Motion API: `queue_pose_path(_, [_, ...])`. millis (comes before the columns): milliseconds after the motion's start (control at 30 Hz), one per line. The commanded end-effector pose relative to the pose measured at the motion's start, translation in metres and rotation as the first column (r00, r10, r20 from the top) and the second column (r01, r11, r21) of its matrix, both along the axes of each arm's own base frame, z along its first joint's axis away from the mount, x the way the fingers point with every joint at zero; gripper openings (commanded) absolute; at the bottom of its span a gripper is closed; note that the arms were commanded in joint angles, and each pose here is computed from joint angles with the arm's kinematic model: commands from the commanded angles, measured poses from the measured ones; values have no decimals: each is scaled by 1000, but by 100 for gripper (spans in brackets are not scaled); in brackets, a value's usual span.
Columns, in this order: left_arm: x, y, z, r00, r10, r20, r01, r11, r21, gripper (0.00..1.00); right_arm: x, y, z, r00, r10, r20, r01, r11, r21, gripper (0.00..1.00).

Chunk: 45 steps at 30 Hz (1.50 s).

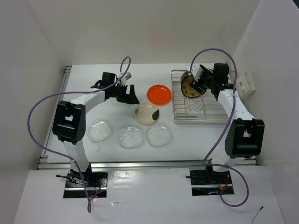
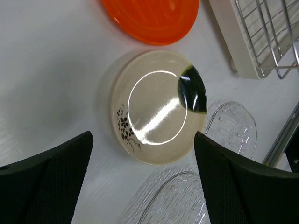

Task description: Load the plates into the dish rack

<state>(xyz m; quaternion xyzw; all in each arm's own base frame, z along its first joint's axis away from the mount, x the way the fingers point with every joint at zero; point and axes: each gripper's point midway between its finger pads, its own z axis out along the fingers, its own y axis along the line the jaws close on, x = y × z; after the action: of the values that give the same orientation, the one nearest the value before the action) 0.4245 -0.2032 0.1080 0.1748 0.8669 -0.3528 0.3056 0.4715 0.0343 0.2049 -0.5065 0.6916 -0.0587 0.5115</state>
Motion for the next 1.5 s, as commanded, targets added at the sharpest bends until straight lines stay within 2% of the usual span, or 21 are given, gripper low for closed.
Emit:
queue_pose_path(0, [-10,-2,-12,998,-4,-56,3,1000,-30,93,-23,31,57,1000,11,-11,-7,953,302,76])
queue_pose_path(167, [-18,-3,-27,994,14,-108,-19,999,-50,90,-46,49,90,998,25,51,-46,883,467,74])
queue_pose_path(300, [-19,0,-43,984,70,-165,-78,996,-43,87,-58,56,109,1000,3,-1,-2,808,590,71])
queue_pose_path(533, [-25,2,-70,953,134,-272,-146,989,-24,82,-76,72,140,998,68,13,-58,727,685,71])
queue_pose_path(600, [-29,1,-75,943,138,-304,-155,987,-35,82,-79,74,146,997,78,24,-73,719,691,71])
queue_pose_path(833, [-35,-3,-87,918,170,-358,-195,980,-36,72,-82,76,146,996,91,1,-65,708,703,70])
queue_pose_path(1133, [-48,-11,-107,889,189,-418,-211,978,-6,55,-82,75,146,997,82,-6,-53,703,709,70])
queue_pose_path(1233, [-47,-9,-115,882,233,-410,-244,970,25,44,-83,77,146,996,92,-13,-55,697,715,70])
queue_pose_path(1267, [-47,-8,-117,879,244,-410,-255,967,30,28,-84,81,148,995,103,-10,-64,692,719,70])
queue_pose_path(1333, [-45,-7,-120,879,253,-405,-261,965,37,5,-87,86,148,993,121,-16,-71,685,725,70])
queue_pose_path(1367, [-45,-7,-120,879,253,-405,-261,965,37,0,-87,86,148,993,121,-17,-71,685,725,70])
queue_pose_path(1467, [-35,-10,-112,905,226,-359,-237,971,13,0,-87,100,143,987,157,-39,-80,682,727,70])
